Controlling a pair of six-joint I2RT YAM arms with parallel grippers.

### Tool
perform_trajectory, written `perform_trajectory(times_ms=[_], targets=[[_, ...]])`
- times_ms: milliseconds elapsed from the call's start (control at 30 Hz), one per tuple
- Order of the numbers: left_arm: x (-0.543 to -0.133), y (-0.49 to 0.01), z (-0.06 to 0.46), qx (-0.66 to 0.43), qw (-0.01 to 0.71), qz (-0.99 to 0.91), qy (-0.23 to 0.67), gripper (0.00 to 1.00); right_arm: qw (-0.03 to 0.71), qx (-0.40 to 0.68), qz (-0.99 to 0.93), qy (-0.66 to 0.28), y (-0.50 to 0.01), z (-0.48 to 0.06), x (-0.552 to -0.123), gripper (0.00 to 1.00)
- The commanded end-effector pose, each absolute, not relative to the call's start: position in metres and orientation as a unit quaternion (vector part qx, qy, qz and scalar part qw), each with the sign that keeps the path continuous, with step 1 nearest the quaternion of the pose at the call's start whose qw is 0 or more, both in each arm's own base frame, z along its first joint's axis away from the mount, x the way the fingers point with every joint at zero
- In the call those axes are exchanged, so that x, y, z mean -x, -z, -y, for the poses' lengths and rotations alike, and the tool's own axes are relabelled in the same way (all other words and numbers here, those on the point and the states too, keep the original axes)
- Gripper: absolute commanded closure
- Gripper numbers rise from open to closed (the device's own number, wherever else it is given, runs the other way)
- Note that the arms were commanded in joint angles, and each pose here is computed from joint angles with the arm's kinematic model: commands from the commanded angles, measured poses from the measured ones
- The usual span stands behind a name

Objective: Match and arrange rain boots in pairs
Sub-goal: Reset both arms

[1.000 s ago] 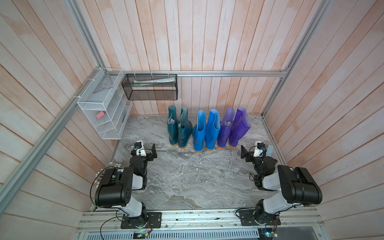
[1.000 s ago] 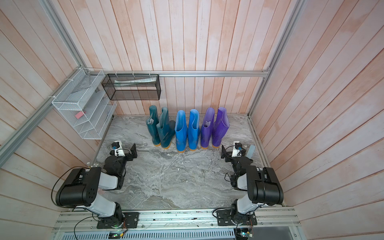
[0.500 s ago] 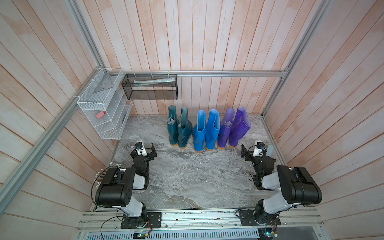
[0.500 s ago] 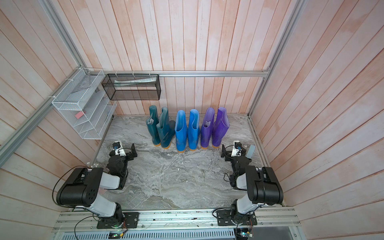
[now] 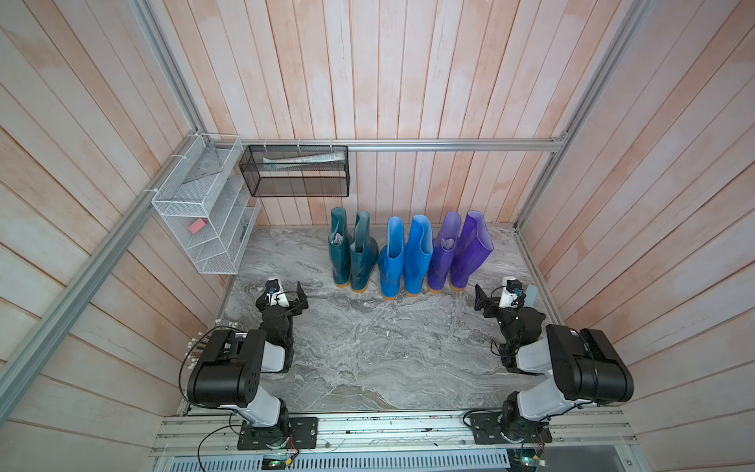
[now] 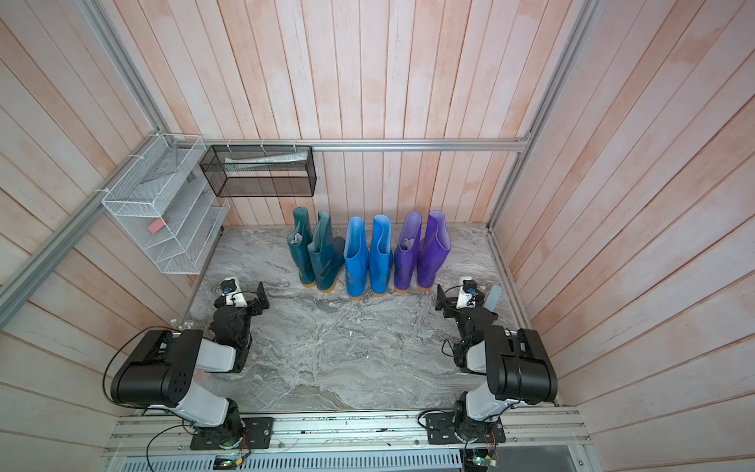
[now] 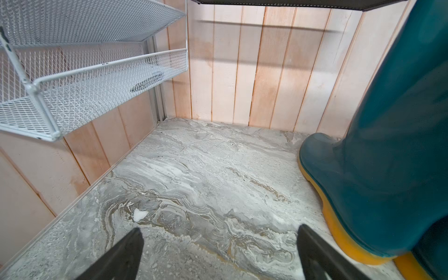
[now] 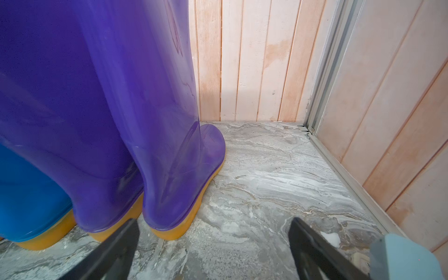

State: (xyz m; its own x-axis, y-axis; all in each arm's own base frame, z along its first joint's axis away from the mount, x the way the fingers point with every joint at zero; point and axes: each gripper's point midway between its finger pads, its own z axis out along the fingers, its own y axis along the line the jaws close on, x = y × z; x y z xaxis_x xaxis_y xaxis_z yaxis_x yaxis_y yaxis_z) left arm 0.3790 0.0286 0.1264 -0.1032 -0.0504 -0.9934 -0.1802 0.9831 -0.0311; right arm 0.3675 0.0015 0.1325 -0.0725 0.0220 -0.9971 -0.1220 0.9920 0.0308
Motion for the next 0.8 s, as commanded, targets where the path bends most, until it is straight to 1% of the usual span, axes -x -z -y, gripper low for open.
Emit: perform_trajectory(times_ms=[0,767], targets=[[-0.3813,-0.1323,-0.0291,0.076,0.671,-0.736,-0.053,0.00,0.684,0.037,-0.726,-0.061,-0.1348,-0.0031,-0.3681,0.02],[-0.3830,-0.1322,-0.0291,0.076,0.670,-0.737,-0.053,0.00,0.685,0.036,-0.725,-0.061,-0.1354,-0.0029,-0.3682,0.02]])
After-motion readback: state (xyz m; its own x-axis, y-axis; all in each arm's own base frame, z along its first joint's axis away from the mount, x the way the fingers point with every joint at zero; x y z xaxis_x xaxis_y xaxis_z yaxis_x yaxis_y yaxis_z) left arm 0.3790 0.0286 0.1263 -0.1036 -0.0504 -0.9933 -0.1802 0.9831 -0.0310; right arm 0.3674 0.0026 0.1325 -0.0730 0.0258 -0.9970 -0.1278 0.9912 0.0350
